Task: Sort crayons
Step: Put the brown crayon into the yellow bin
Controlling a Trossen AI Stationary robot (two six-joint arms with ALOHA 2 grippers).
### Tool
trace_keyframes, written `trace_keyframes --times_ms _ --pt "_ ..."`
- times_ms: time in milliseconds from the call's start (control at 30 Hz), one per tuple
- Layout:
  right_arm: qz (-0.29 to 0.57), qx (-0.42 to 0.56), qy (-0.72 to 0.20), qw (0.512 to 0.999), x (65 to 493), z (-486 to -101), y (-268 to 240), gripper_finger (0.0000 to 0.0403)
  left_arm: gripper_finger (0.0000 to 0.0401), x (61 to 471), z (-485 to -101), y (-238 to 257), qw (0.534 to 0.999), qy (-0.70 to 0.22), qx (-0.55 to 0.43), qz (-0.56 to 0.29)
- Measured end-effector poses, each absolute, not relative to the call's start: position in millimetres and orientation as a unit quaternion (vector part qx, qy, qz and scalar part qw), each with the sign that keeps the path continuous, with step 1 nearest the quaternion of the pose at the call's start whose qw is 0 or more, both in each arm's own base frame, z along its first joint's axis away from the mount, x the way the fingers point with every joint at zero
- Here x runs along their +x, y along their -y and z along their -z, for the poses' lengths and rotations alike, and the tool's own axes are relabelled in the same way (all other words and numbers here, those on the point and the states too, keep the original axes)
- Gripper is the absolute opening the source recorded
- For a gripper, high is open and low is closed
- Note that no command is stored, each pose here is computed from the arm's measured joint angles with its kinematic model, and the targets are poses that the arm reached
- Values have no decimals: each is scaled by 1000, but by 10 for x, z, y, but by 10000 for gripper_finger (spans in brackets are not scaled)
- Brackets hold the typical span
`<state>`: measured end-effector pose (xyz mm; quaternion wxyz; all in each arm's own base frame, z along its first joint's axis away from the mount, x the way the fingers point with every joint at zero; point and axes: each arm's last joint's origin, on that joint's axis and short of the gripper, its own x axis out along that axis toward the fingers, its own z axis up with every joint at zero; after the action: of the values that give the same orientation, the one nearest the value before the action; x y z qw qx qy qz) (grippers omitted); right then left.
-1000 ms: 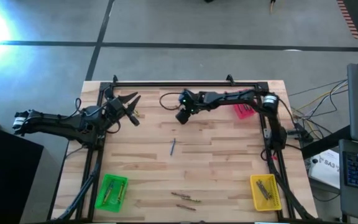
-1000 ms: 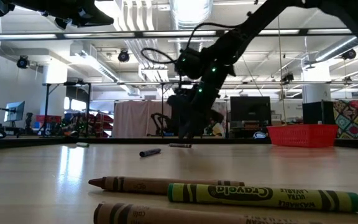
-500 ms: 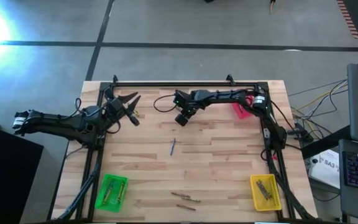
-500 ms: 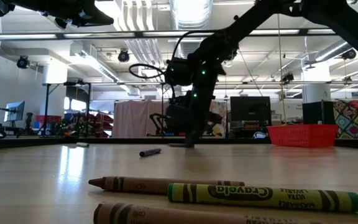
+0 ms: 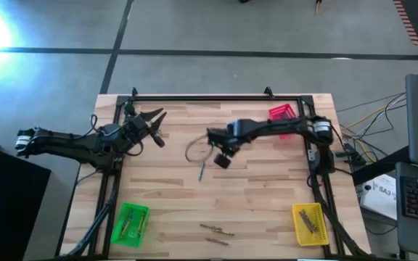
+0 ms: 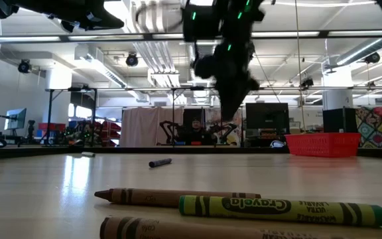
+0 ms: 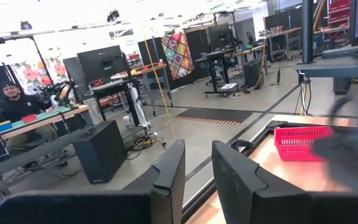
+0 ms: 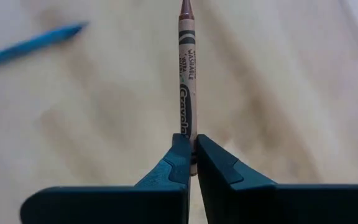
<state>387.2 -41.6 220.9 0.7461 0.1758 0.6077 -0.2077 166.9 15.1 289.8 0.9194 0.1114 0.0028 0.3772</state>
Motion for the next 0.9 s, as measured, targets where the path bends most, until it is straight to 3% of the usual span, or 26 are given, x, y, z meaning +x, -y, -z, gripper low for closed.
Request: trace_keyframes --times_ms 433,900 --pt "208 181 -626 730 3232 -2895 -642 9 64 1712 -3010 -149 919 13 110 -379" --pt "299 228 -637 673 2578 -3177 -1214 9 64 2083 -3154 -136 919 -11 121 -376"
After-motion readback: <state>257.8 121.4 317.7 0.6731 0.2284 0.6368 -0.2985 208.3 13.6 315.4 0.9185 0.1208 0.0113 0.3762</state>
